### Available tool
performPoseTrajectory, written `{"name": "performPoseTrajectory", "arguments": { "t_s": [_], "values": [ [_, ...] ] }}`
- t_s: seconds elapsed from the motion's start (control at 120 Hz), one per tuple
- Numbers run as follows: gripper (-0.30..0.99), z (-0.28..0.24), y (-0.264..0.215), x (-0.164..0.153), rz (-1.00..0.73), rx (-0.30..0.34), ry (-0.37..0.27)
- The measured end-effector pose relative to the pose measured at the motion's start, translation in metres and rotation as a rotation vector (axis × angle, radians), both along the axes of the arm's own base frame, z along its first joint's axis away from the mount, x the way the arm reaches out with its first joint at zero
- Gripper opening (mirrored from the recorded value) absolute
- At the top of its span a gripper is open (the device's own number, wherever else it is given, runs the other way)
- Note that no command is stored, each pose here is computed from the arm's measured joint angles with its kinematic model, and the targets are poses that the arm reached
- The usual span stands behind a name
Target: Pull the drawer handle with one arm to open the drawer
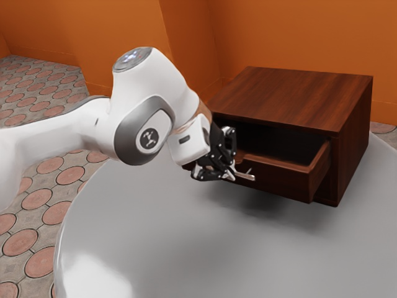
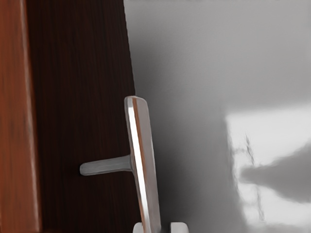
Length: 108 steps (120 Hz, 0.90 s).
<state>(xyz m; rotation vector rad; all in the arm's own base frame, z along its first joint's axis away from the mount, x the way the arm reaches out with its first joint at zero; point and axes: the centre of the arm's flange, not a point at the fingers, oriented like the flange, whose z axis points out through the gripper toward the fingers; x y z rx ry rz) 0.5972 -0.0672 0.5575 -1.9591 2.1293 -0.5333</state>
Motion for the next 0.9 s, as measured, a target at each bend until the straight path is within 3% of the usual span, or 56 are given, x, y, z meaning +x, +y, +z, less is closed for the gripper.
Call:
{"name": "performPoseTrajectory", "arguments": {
  "t_s": [0.283,0.542,0.9],
  "values": [
    [-0.08,-0.002,0.000,-0.031,0.002,-0.022,-0.019],
    [-0.08,-0.003,-0.005,-0.059,-0.012,0.008,-0.029],
    [-0.04,-0.004,-0.006,-0.072,0.010,-0.006,-0.023]
  ]
}}
